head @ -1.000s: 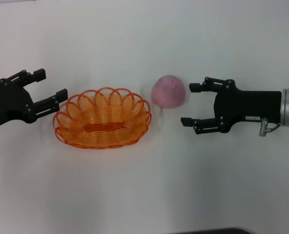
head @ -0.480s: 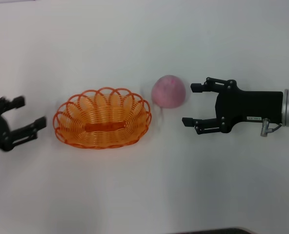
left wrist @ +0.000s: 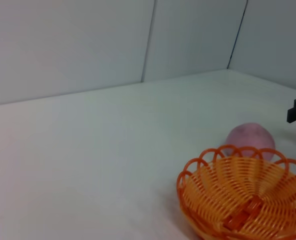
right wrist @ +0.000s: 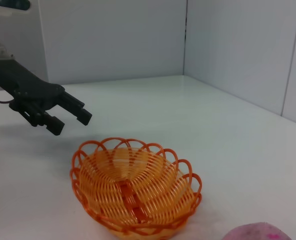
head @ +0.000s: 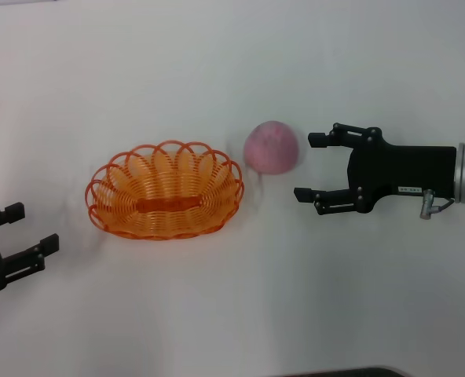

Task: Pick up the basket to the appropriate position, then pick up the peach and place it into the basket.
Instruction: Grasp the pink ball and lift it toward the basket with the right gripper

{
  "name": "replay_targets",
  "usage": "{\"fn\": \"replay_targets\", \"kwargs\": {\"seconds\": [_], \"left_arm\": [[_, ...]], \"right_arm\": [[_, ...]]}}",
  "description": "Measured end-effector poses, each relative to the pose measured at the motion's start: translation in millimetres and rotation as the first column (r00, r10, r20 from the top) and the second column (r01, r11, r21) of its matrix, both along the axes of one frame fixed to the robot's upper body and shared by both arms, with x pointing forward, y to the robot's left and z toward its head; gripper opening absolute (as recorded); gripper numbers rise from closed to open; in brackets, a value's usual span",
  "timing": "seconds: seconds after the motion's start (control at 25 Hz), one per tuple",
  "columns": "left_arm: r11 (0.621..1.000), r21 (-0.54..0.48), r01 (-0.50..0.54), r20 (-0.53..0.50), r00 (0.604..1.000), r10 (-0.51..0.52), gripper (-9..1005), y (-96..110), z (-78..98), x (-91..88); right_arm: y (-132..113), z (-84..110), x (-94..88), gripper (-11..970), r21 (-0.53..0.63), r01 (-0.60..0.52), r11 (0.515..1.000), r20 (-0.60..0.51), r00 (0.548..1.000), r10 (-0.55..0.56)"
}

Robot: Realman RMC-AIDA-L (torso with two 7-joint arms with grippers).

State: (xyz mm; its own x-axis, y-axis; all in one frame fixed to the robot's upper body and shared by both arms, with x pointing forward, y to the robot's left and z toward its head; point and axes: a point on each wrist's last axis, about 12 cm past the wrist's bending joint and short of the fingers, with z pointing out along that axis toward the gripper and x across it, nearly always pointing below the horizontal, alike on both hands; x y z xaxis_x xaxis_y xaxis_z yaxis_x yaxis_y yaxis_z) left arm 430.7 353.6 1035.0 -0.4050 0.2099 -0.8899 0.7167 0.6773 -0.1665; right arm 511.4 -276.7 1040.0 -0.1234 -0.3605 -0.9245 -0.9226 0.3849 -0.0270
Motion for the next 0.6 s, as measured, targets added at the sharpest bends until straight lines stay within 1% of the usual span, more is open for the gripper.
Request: {"fn": "replay_targets", "kwargs": {"seconds": [0.44, 0.6], "left_arm": [[1.0, -0.014, 0.004, 0.0, 1.0, -0.004, 797, -2, 0.5, 1.2], [1.0, -0.017, 0.005, -0.001, 1.0, -0.005, 798, -2, 0.4, 0.5]], "right_arm": [[-2, 0.0, -0.5, 927, 0.004, 0.01, 1.0, -0.014, 1.0, -0.01], [-12, 2.7, -3.5, 927, 0.016, 0.048, 0.999, -0.035, 0.998, -0.048]]}}
